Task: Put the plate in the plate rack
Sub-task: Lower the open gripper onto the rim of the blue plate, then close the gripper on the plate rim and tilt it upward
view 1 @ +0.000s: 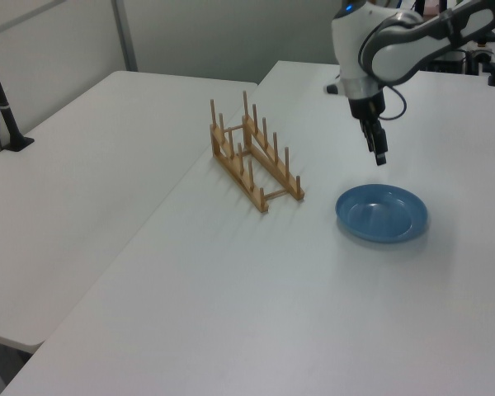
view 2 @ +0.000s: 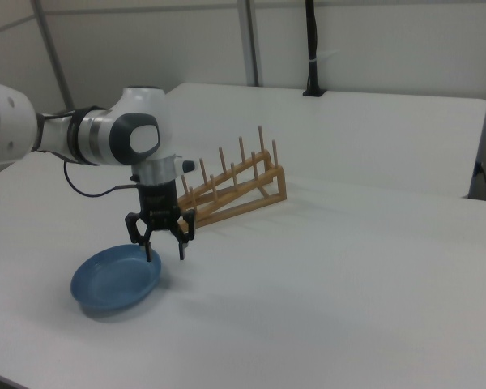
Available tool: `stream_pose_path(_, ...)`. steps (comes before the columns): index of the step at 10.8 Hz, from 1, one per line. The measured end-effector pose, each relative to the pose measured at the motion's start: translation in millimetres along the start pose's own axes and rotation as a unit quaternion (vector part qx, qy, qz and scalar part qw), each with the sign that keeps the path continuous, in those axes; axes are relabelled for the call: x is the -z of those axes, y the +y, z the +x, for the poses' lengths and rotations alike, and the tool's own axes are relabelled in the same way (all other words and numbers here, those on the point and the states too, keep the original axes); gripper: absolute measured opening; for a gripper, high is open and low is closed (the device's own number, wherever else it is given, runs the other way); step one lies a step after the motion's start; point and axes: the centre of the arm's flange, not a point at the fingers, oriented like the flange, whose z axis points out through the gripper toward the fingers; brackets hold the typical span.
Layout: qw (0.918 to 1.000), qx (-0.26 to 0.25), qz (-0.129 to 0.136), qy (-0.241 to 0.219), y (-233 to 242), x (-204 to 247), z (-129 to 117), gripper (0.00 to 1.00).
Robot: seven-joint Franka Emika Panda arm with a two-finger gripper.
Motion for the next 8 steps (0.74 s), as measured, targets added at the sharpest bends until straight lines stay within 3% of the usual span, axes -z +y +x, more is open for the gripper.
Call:
stream_pose_path(3,0.9995,0.013,0.007,-0.028,-23,-32,22,0.51)
stream_pose_path(4,0.9992,0.013,0.008,-0.036,-29,-40,28,0.34)
stream_pose_path(6,0.9989,0.012,0.01,-0.044,-34,-49,32,0.31)
stream_pose_path(7,0.9989,0.011,0.011,-0.045,-33,-51,33,0.22)
stream_pose_path(8,0.9989,0.01,0.01,-0.044,-33,-50,33,0.06)
